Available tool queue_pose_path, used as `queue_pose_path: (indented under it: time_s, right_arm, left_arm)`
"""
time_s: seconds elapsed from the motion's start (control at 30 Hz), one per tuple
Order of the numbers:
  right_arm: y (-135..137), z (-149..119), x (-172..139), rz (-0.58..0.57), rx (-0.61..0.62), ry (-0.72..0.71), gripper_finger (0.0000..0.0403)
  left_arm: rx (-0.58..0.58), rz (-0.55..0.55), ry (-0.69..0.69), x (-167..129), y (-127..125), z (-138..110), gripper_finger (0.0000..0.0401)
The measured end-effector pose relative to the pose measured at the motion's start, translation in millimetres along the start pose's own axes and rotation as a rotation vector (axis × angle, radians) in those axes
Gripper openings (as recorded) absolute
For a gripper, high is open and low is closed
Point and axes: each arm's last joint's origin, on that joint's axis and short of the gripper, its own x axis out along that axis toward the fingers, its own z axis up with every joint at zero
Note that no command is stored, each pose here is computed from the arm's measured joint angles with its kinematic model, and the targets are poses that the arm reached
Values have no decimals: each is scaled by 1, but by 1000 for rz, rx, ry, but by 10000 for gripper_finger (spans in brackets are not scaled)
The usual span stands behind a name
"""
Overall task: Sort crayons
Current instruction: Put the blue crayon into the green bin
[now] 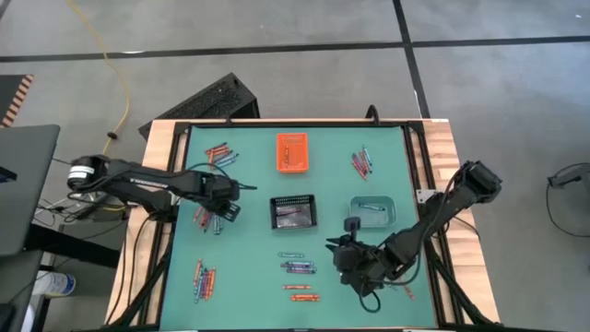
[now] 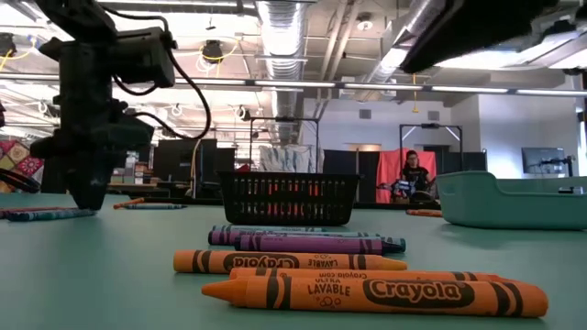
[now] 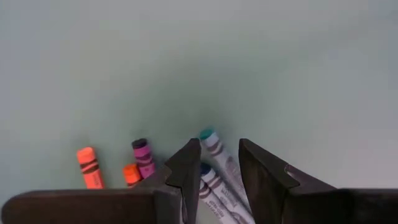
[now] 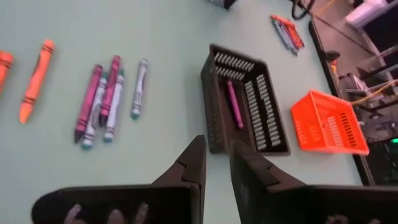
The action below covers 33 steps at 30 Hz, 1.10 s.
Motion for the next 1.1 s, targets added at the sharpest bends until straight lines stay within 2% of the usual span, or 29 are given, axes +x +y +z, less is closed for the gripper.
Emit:
queue_pose_path:
  time_s: [0.2,0.47,0.67,0.97,1.1]
  right_arm:
    - [7,-12,4,10,36,-16,72]
    - [17,-16,-2,14,91,-71,72]
    - [21,-21,-6,-40,75,-101,72]
    - [22,-19,-7,-40,20,-117,72]
    - [22,-19,-7,-42,-14,-116,72]
  left_arm:
    - [-33,34,24,6,0,0,98]
    - [-40,25,48,11,-3,0,98]
    - [-45,18,55,11,-3,0,98]
    - [-40,6,46,11,-4,1,98]
    - [-28,1,42,12,-5,1,81]
